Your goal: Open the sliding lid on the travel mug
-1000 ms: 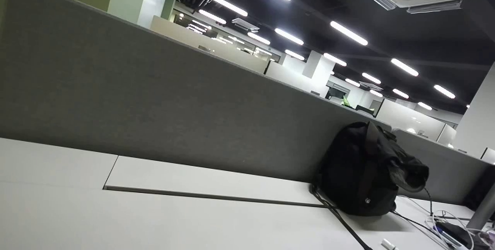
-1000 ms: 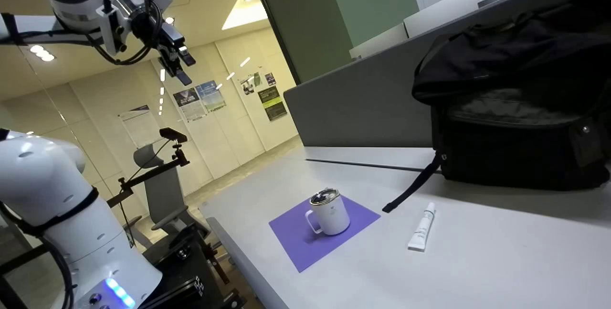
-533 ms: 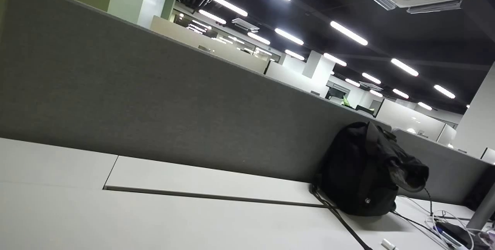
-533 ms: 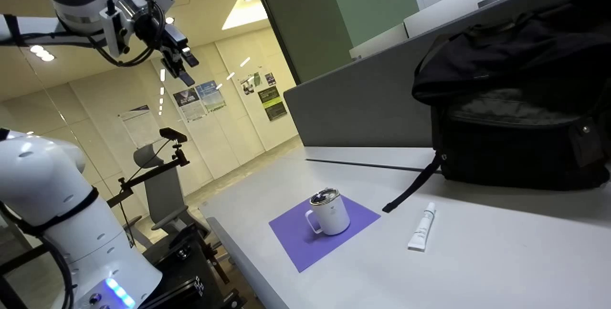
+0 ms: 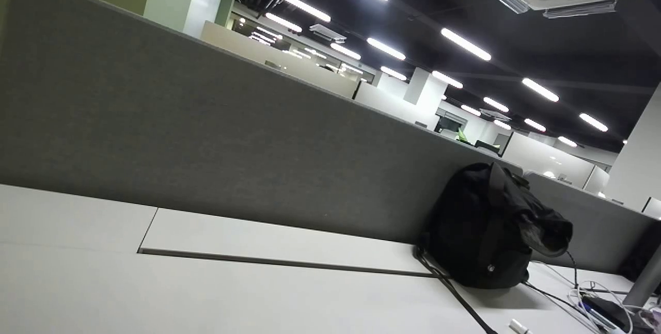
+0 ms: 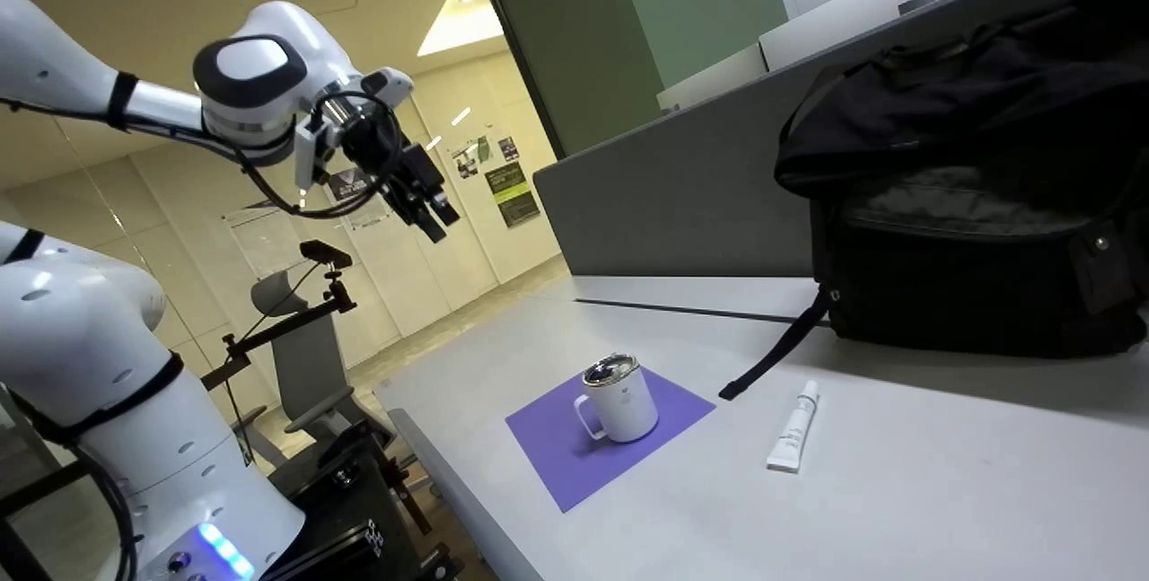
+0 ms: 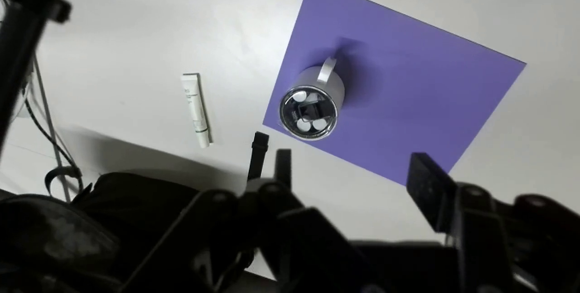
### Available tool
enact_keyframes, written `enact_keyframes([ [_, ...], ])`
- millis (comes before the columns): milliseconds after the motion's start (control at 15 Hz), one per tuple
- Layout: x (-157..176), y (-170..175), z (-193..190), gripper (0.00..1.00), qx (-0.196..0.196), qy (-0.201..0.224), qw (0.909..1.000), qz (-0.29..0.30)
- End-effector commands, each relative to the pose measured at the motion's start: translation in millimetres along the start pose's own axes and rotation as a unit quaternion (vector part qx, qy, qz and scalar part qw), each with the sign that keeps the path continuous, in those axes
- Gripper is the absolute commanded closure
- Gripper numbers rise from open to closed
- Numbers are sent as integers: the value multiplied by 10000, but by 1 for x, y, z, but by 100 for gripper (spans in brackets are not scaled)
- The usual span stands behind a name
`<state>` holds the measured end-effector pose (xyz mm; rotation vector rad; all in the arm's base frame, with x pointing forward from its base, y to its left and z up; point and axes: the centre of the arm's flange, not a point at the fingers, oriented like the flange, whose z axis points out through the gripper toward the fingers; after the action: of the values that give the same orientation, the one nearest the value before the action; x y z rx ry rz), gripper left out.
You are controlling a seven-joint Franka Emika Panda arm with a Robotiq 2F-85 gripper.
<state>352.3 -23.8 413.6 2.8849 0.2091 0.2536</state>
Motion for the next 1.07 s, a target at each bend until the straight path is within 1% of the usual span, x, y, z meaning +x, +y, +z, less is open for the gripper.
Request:
enact_keyframes([
  [0, 13, 5, 66, 62, -166, -1, 9998, 75],
  [267, 31, 14, 111, 89, -169, 34, 9998, 50],
  [333, 35, 16, 120, 95, -191, 11, 9998, 60],
  [400, 39, 19, 128, 99, -198, -55, 9997, 93],
  [533, 48, 24, 140, 100, -283, -121, 9993, 188],
  [667, 58, 30, 148, 100, -331, -426, 9981, 289],
  [733, 35, 26, 136, 99, -205, -225, 9995, 92],
  [867, 44, 30, 144, 99, -219, -362, 9990, 158],
  [1000, 48, 31, 147, 99, -216, -389, 9989, 178],
])
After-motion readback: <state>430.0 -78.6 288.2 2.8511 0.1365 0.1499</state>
